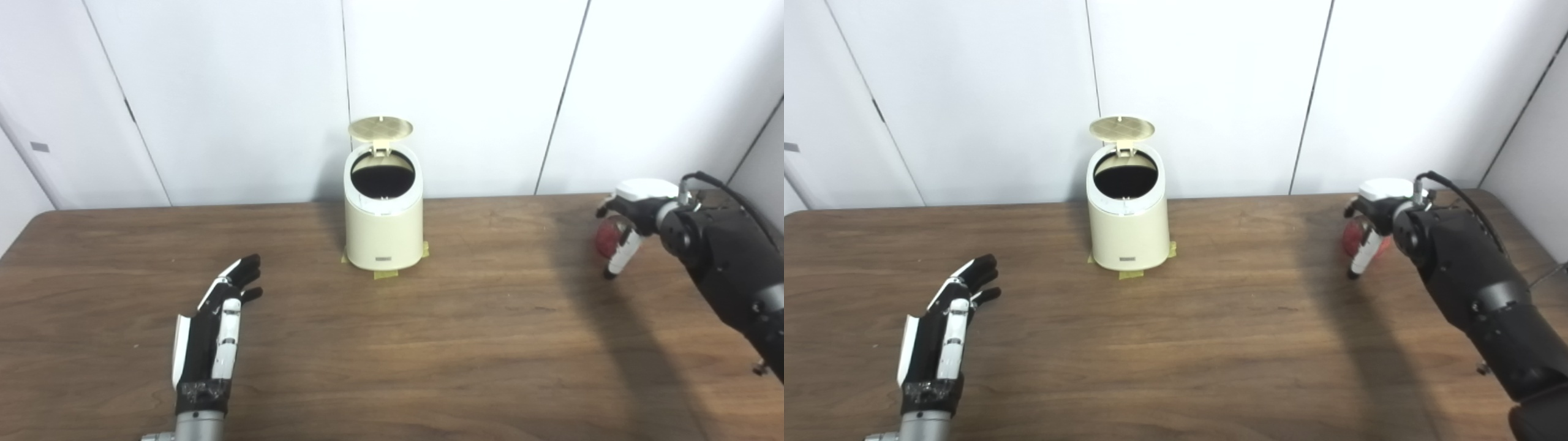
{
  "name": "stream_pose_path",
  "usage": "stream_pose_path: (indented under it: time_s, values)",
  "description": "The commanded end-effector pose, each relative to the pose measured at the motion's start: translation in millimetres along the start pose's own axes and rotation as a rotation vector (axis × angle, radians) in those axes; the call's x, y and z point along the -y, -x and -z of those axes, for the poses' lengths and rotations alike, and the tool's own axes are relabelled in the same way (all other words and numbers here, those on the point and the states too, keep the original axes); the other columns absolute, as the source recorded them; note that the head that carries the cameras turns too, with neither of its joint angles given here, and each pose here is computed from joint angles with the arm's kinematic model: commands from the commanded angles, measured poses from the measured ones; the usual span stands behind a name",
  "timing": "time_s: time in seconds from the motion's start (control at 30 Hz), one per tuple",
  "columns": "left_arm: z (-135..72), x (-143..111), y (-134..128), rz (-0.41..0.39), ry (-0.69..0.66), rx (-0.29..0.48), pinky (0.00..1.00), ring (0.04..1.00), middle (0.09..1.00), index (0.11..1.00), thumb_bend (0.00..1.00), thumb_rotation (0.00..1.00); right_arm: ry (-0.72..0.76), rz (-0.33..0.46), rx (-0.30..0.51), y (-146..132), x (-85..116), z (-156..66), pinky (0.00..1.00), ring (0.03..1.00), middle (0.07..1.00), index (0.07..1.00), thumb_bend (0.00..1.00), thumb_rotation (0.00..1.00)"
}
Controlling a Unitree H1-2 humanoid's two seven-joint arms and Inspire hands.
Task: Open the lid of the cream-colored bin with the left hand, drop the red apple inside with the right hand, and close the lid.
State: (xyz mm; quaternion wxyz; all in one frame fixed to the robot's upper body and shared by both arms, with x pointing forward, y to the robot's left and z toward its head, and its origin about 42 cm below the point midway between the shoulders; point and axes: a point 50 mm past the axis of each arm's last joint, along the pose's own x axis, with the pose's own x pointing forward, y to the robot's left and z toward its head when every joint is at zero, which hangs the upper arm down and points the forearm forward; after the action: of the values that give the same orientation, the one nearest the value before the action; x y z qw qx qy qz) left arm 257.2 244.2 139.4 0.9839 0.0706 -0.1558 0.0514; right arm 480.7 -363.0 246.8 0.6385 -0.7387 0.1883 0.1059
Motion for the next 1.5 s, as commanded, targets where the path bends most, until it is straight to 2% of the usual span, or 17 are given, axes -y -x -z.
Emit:
stream_pose_path:
  time_s: [0.0,0.23,0.33,0.47,0.53,0.63,0.67,0.73,0.77,0.8,0.83,0.9,1.03,1.2,1.37,1.47]
  values:
    - [-9,-1,3,-0.015,0.002,0.046,0.77,0.842,0.842,0.805,0.11,0.87,-0.003,0.092,-0.023,6,43,6,0.67,0.959,0.969,0.843,0.98,0.27]
    - [-8,-2,4,-0.020,0.007,0.050,0.78,0.844,0.842,0.806,0.13,0.87,-0.037,0.050,-0.035,1,35,11,0.67,0.979,0.974,0.832,0.95,0.21]
    - [-9,-2,4,-0.023,0.000,0.050,0.76,0.835,0.835,0.798,0.13,0.86,-0.041,0.039,-0.042,0,32,14,0.72,0.979,0.984,0.830,0.93,0.20]
    - [-9,-2,4,-0.017,0.003,0.055,0.76,0.837,0.836,0.800,0.13,0.85,-0.035,0.040,-0.049,3,30,10,0.66,0.951,0.980,0.828,0.92,0.19]
    - [-9,-2,4,-0.015,0.004,0.058,0.76,0.835,0.835,0.799,0.14,0.85,-0.007,0.067,-0.039,2,27,11,0.65,0.908,0.956,0.816,0.92,0.18]
    - [-9,-1,4,-0.010,-0.003,0.063,0.75,0.835,0.836,0.801,0.14,0.85,0.031,0.118,0.000,1,22,13,0.57,0.729,0.827,0.782,0.90,0.13]
    - [-9,-1,4,-0.011,-0.005,0.063,0.75,0.835,0.837,0.801,0.14,0.85,0.021,0.152,0.015,2,20,13,0.52,0.660,0.793,0.770,0.84,0.10]
    - [-9,-1,4,-0.012,-0.008,0.060,0.74,0.834,0.837,0.801,0.14,0.85,-0.004,0.231,0.041,1,16,16,0.42,0.529,0.671,0.695,0.81,0.02]
    - [-9,-1,4,-0.014,-0.012,0.058,0.74,0.833,0.837,0.801,0.14,0.85,-0.021,0.281,0.050,0,13,17,0.40,0.508,0.648,0.680,0.80,0.01]
    - [-9,-2,4,-0.015,-0.012,0.059,0.74,0.831,0.836,0.799,0.13,0.85,-0.027,0.325,0.046,-1,10,17,0.41,0.516,0.566,0.588,0.67,0.00]
    - [-8,-2,4,-0.015,-0.012,0.059,0.74,0.831,0.835,0.798,0.13,0.84,-0.030,0.364,0.038,-2,8,16,0.43,0.525,0.543,0.523,0.58,0.00]
    - [-8,-2,4,-0.014,-0.014,0.058,0.74,0.833,0.837,0.799,0.14,0.84,-0.035,0.422,0.025,-5,3,15,0.41,0.503,0.532,0.480,0.54,0.00]
    - [-8,-1,4,-0.011,-0.018,0.052,0.73,0.832,0.837,0.801,0.15,0.83,-0.040,0.449,0.007,-7,0,13,0.36,0.454,0.507,0.474,0.53,0.00]
    - [-8,0,3,-0.008,-0.015,0.050,0.73,0.832,0.837,0.801,0.15,0.84,-0.042,0.425,-0.012,-6,2,11,0.37,0.468,0.509,0.475,0.53,0.00]
    - [-8,0,3,-0.010,-0.017,0.046,0.73,0.833,0.838,0.797,0.15,0.83,-0.053,0.436,0.006,-4,3,10,0.36,0.455,0.499,0.478,0.53,0.00]
    - [-7,0,3,-0.002,-0.019,0.048,0.74,0.838,0.843,0.802,0.16,0.83,-0.008,0.439,0.016,-2,7,9,0.34,0.438,0.485,0.483,0.53,0.00]
